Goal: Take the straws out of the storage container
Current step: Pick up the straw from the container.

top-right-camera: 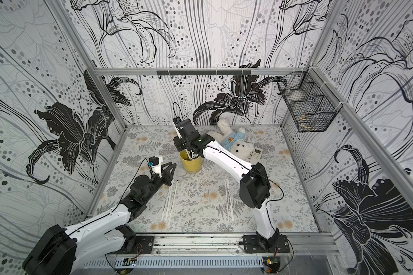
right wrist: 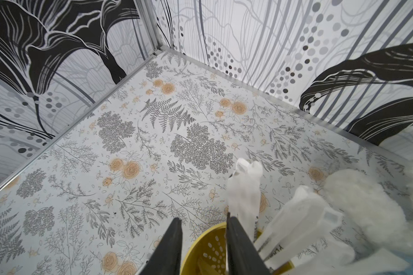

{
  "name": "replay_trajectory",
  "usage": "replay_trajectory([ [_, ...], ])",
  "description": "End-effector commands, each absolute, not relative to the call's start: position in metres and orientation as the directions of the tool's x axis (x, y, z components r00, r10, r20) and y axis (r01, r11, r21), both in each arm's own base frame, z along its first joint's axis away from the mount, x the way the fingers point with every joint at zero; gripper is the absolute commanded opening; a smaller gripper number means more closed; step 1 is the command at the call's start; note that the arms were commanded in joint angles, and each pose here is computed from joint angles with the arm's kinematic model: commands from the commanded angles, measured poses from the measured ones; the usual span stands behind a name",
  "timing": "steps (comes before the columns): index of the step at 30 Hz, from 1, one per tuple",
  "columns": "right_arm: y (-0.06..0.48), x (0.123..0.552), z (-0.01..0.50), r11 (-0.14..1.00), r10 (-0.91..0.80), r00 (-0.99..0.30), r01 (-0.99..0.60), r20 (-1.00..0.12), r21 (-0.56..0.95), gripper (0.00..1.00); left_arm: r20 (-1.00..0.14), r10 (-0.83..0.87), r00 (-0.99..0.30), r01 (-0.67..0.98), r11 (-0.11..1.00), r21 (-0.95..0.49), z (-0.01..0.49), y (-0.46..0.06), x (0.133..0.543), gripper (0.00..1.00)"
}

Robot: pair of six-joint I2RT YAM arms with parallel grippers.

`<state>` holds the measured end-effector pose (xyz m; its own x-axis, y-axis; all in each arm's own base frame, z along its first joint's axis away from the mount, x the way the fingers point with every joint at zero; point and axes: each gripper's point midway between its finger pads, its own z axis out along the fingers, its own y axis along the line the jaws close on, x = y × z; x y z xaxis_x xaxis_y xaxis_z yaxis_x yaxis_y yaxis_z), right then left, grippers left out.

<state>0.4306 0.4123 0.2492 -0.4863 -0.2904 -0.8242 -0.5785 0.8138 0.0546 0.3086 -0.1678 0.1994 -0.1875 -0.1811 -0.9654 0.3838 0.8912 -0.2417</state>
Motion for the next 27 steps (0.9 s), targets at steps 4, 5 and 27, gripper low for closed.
replay_trajectory([
  [4,0.407,0.44,0.229,0.848,-0.306,-0.544,-0.529,-0.781,0.037,0.34,-0.97,-0.207,-0.125,0.384,0.892,-0.239,0.213,-0.163,0.306,0.31],
  [5,0.407,0.441,0.228,0.85,-0.304,-0.546,-0.525,-0.781,0.036,0.34,-0.97,-0.207,-0.124,0.387,0.89,-0.239,0.214,-0.164,0.306,0.31],
  [27,0.406,0.456,0.208,0.862,-0.316,-0.58,-0.506,-0.751,0.027,0.32,-0.973,-0.189,-0.129,0.41,0.884,-0.226,0.21,-0.17,0.307,0.34],
])
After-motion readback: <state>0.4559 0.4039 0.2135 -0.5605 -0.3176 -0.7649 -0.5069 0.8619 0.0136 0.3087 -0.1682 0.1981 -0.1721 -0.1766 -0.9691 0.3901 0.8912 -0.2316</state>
